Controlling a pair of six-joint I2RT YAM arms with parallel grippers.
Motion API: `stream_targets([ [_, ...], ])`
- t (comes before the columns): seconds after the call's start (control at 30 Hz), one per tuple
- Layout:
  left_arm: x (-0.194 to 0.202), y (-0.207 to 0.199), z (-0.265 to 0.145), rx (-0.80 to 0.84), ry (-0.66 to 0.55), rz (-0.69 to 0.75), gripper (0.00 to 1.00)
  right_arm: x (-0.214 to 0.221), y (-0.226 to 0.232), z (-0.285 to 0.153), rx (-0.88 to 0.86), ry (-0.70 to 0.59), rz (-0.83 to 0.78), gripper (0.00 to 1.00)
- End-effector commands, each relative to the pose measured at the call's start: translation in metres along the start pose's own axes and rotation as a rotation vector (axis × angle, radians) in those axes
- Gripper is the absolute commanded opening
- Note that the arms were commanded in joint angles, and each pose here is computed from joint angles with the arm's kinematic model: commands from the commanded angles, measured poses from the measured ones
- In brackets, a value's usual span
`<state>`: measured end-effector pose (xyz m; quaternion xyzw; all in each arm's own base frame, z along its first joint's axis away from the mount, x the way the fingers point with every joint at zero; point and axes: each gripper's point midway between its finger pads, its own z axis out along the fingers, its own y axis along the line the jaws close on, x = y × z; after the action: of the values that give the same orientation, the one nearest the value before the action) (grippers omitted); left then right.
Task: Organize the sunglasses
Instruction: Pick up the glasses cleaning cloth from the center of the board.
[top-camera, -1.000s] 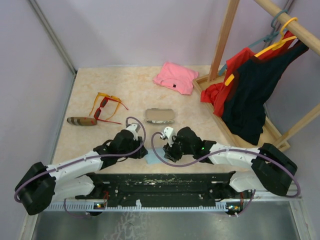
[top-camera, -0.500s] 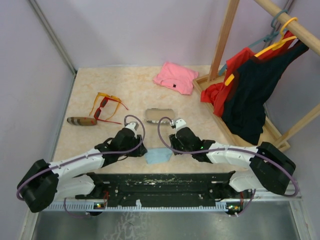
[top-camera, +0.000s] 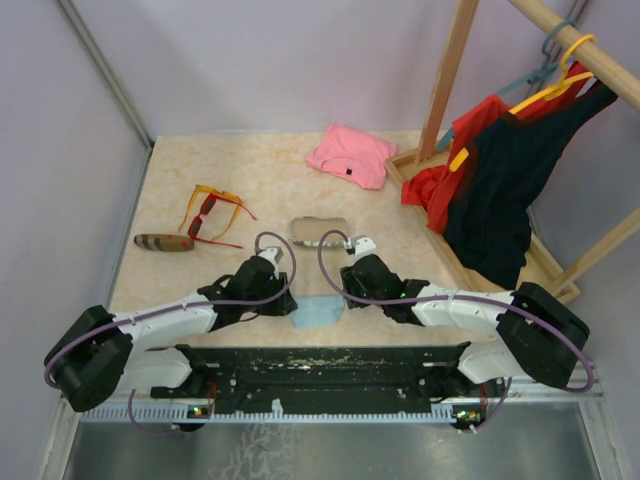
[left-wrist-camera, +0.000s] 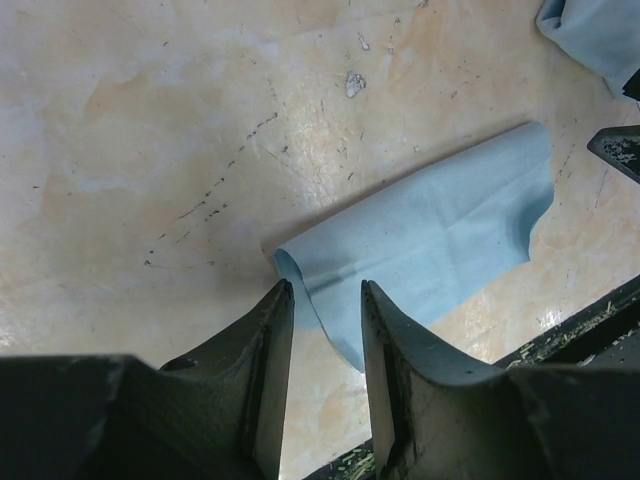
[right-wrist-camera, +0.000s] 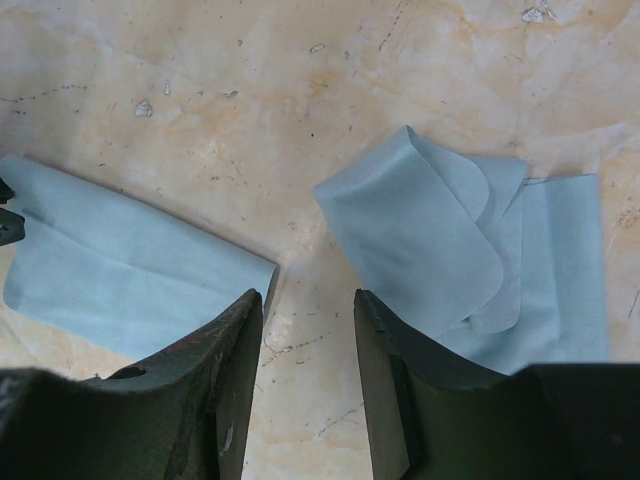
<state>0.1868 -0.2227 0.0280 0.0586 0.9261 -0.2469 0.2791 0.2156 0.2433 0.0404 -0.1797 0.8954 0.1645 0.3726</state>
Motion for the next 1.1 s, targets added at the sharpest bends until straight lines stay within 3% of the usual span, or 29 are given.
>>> stream_targets([
  [0.0, -0.012, -0.011, 0.002, 0.039, -0.031, 0.007, 0.39, -0.024, 0.007, 0.001, -0.014, -0.065, 0.027, 0.43],
  [0.57, -0.013, -0.009, 0.010, 0.022, -0.024, 0.020, 0.34, -0.023, 0.009, 0.000, -0.025, -0.063, 0.022, 0.43],
  [1.07, -0.025, -0.012, 0.007, 0.014, -0.056, 0.036, 0.11, -0.023, 0.008, 0.000, -0.023, -0.064, 0.023, 0.43],
])
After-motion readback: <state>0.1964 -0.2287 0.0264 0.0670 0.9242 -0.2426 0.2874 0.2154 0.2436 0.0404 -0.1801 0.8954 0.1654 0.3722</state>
